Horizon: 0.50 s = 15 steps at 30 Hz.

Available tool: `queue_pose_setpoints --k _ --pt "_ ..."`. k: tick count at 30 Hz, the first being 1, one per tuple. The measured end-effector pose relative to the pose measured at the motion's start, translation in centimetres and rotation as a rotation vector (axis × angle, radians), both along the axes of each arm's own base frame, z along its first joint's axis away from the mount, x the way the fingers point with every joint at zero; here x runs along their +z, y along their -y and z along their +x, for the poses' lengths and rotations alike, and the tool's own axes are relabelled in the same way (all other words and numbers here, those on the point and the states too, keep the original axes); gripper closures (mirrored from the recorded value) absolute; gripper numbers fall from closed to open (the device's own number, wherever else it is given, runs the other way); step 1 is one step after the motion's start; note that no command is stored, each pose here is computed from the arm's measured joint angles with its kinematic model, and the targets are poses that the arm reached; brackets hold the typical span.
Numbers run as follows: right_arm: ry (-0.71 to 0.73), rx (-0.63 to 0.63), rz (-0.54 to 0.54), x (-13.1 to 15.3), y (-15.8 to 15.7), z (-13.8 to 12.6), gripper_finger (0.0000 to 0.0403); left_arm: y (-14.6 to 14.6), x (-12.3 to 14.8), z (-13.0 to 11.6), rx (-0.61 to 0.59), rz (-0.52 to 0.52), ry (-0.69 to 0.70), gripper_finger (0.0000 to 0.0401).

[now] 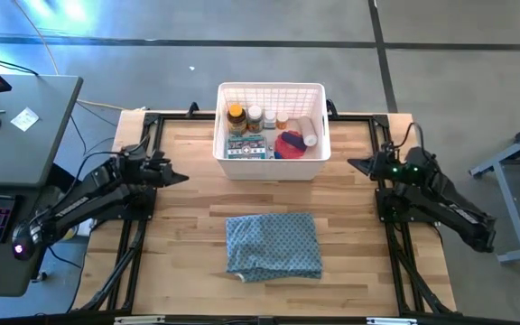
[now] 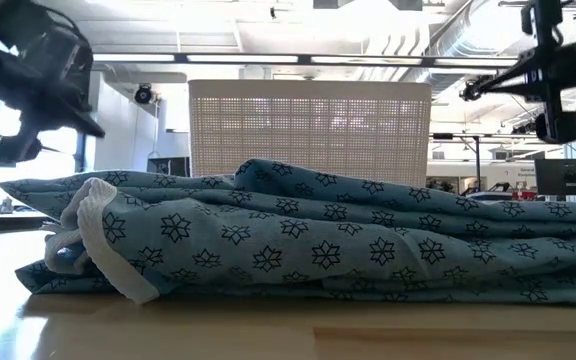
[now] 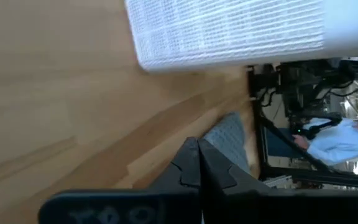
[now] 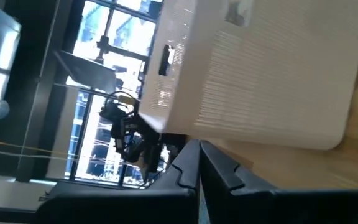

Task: Pick & place medical supplies in basket/bin
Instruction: Return to Home Position

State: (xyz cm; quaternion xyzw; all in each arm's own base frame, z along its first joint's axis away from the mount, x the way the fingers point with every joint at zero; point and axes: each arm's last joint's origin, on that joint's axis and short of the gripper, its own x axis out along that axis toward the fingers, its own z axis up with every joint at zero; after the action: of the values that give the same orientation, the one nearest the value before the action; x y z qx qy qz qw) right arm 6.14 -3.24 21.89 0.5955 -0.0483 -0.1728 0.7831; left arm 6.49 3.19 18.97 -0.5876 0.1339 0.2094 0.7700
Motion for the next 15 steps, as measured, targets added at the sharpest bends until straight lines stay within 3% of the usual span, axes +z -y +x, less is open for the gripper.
queue_pose_setpoints --k 8,15 --pt "-0.011 0.027 0.030 -2.2 0.4 0.8 0.0402 0.2 -2.5 -0.1 -0.012 -0.061 0.004 0.0380" --pt "-0.021 -0.001 0.056 -4.7 1.0 1.6 0.0402 0.4 -3.8 -0.6 0.033 -0.106 -0.114 0.0379"
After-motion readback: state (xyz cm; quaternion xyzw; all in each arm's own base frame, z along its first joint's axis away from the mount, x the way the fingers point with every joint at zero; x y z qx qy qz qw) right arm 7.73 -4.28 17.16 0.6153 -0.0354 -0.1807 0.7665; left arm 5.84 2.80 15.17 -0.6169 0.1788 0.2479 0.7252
